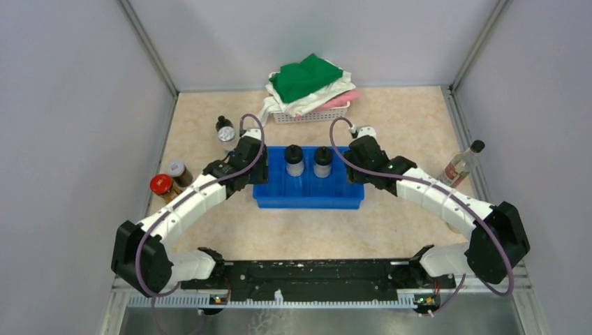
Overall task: Organize the condiment bottles
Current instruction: Move the storage box to the center of the board.
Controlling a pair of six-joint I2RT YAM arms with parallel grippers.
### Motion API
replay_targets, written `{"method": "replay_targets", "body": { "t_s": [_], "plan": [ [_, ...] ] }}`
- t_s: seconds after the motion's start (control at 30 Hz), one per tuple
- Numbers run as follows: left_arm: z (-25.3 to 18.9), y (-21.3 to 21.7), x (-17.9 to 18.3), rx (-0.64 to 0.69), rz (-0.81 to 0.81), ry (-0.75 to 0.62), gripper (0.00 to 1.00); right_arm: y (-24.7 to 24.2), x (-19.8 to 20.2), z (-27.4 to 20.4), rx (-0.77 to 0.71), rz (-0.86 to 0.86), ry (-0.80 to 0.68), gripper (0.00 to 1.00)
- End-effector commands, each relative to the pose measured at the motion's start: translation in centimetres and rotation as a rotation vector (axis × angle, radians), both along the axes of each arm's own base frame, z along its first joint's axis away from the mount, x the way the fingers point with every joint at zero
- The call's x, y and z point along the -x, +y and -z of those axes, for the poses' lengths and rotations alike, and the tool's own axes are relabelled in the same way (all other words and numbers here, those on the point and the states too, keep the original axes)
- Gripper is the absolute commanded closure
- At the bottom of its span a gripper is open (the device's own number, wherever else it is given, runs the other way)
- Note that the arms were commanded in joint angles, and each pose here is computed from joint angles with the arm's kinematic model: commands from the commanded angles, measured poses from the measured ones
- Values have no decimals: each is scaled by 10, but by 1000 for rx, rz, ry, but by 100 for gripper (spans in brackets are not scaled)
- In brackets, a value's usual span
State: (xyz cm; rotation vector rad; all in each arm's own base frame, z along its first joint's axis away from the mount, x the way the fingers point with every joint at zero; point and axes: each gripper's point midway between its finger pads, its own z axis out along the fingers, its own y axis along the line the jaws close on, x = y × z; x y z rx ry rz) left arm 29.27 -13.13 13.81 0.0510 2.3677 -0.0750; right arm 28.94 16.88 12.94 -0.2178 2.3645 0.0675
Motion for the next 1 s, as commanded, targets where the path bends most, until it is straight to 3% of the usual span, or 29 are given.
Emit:
{"method": "replay_targets", "body": {
  "t_s": [0.0, 0.47, 0.5, 0.57, 0.63, 0.83, 0.97],
  "plan": [
    [13, 0, 1, -1, -33, 27, 41, 6, -7, 5, -39, 14, -10, 40],
    [48, -5, -2, -14, -42, 89, 41, 3, -4, 49, -24, 41, 46, 44],
    [50, -5, -2, -15, -42, 91, 44, 3, -5, 51, -24, 44, 50, 47],
    [55, -5, -4, -21, -44, 96, 65, 3, -5, 56, -21, 46, 58, 55],
    [59, -6, -6, -32, -45, 105, 76, 3, -7, 59, -19, 49, 61, 61],
    [66, -10, -16, -45, -39, 103, 79, 3, -13, 63, -11, 58, 63, 83],
    [65, -16, -26, -45, -29, 95, 79, 2, -22, 62, -7, 65, 59, 85]
  ]
}}
